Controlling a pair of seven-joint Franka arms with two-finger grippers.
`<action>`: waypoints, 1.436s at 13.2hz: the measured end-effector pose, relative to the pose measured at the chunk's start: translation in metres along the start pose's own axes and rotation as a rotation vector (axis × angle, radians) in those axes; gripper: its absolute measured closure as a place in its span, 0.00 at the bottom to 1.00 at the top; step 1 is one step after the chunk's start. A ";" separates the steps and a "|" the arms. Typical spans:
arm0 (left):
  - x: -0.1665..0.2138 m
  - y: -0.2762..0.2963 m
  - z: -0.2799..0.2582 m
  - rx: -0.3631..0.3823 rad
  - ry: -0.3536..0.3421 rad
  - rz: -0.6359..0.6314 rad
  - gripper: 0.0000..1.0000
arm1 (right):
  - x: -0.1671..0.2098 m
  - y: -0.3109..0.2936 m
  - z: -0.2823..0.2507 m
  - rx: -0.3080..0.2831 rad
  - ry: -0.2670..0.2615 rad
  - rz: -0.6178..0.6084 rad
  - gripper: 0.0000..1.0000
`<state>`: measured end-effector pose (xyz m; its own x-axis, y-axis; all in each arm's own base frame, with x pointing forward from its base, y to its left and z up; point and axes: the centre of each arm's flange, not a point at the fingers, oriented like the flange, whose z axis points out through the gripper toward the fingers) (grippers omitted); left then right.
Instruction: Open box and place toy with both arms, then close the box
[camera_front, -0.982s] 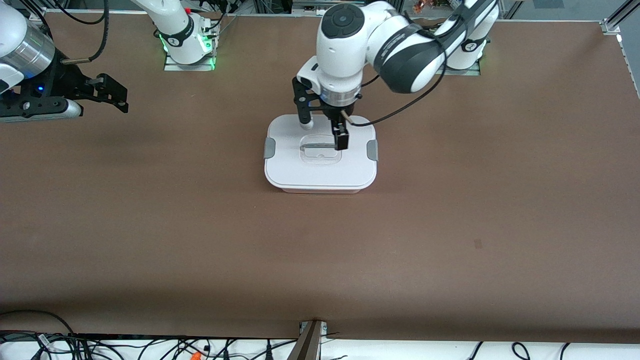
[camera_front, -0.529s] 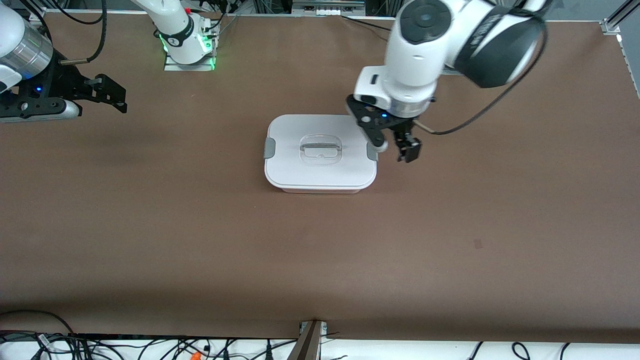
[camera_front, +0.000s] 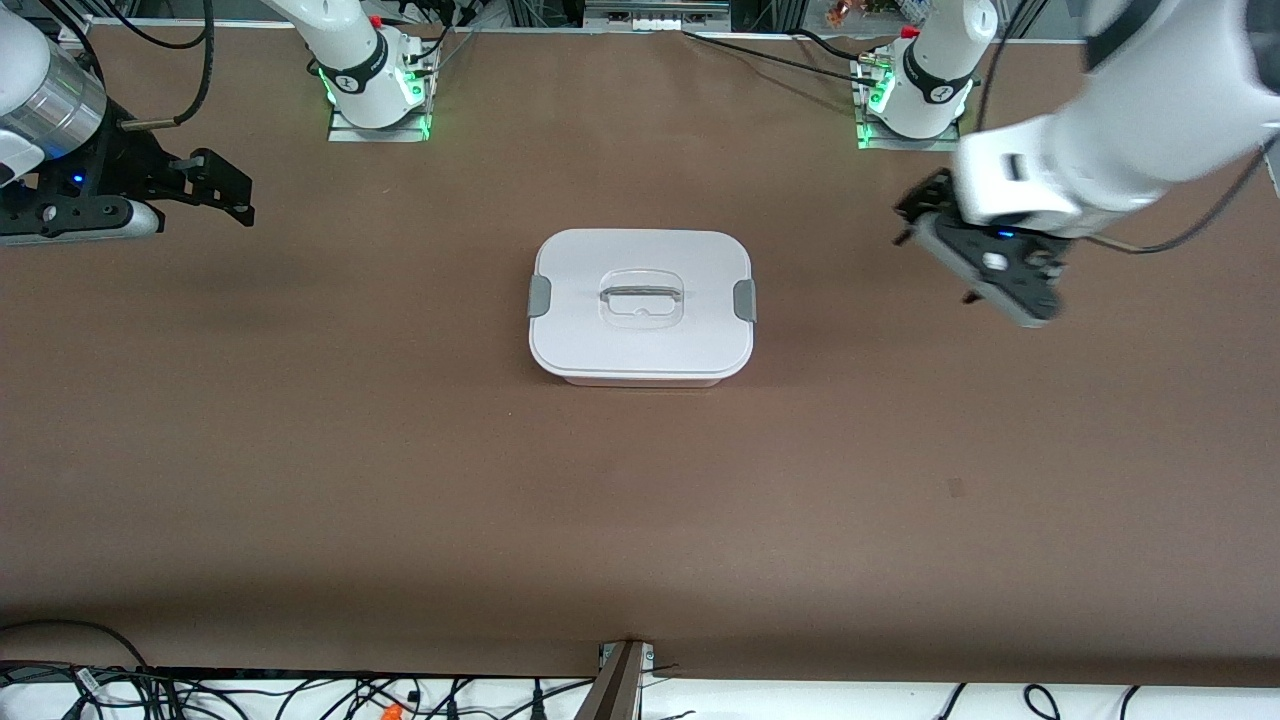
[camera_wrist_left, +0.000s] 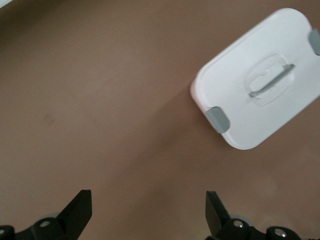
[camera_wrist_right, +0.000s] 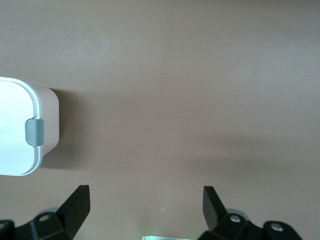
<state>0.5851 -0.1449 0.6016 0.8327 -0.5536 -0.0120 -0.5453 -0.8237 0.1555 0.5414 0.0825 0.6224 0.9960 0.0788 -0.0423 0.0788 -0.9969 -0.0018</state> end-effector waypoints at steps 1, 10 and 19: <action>-0.015 -0.019 -0.007 0.010 0.008 -0.049 0.00 | 0.000 0.000 0.000 0.000 0.000 0.000 0.00; -0.068 -0.042 -0.015 0.175 0.082 -0.433 0.00 | 0.000 -0.003 0.000 0.000 0.000 -0.006 0.00; -0.061 -0.052 0.006 0.161 0.046 -0.585 0.00 | 0.000 -0.003 0.000 0.000 0.000 -0.006 0.00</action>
<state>0.5619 -0.0696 0.5883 1.0000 -0.0006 -0.0067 -0.0007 -0.9999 -0.0155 0.5409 0.0857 0.6224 0.9955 0.0851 -0.0423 0.0851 -0.9964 -0.0018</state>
